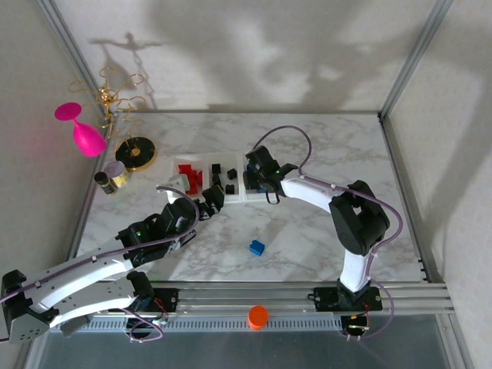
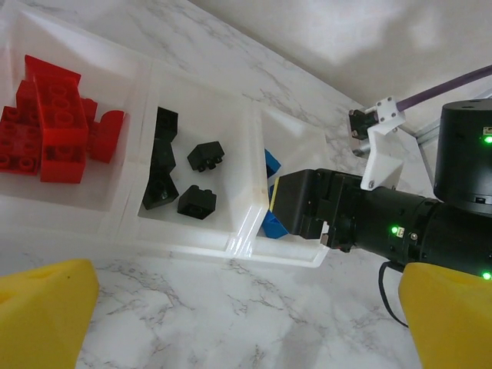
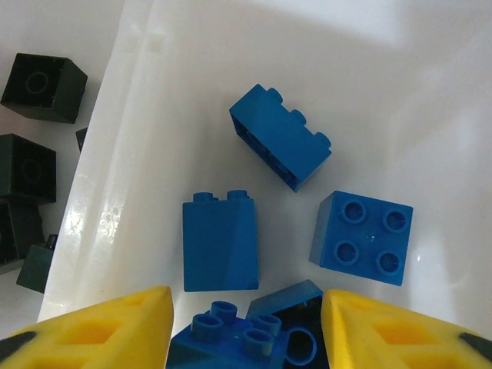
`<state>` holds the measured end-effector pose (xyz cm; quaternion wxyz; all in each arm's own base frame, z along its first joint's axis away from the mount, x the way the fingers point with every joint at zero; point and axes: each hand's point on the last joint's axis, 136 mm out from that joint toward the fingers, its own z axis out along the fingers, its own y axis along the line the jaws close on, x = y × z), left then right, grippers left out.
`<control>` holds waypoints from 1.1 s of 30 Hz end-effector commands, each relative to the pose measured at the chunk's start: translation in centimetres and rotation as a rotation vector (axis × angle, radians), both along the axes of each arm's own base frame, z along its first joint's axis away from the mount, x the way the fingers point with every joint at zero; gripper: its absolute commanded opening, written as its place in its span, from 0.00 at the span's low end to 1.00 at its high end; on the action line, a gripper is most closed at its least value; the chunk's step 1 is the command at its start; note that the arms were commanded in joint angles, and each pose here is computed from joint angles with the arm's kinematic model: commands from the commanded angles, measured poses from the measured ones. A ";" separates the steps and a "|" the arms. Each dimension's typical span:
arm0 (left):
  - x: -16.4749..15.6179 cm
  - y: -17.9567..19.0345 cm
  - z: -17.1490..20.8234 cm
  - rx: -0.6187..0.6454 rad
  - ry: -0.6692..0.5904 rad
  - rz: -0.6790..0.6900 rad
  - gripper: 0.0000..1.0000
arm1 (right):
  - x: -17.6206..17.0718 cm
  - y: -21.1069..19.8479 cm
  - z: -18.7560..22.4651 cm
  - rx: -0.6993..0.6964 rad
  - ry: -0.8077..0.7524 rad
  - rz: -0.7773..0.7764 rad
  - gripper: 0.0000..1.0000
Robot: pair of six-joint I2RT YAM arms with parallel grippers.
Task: Sort the legos into containers by color
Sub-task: Place the lego in the container, then pick up the lego from the bottom-center of the table.
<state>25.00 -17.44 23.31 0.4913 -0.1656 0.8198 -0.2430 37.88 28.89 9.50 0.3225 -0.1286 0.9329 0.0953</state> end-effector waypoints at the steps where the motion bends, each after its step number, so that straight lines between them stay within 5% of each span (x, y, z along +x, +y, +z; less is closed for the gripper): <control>1: -0.1 0.8 -0.6 0.024 0.015 0.018 1.00 | 0.0 -0.2 4.4 0.053 -0.070 0.001 0.55; 14: -0.5 -0.4 -0.9 -0.002 0.036 -0.042 1.00 | -4.9 -1.3 7.1 0.096 -0.070 0.084 0.56; 33: -3.2 -1.0 -5.4 -0.013 0.123 -0.102 1.00 | -19.5 -1.6 -0.3 -0.004 0.131 0.285 0.76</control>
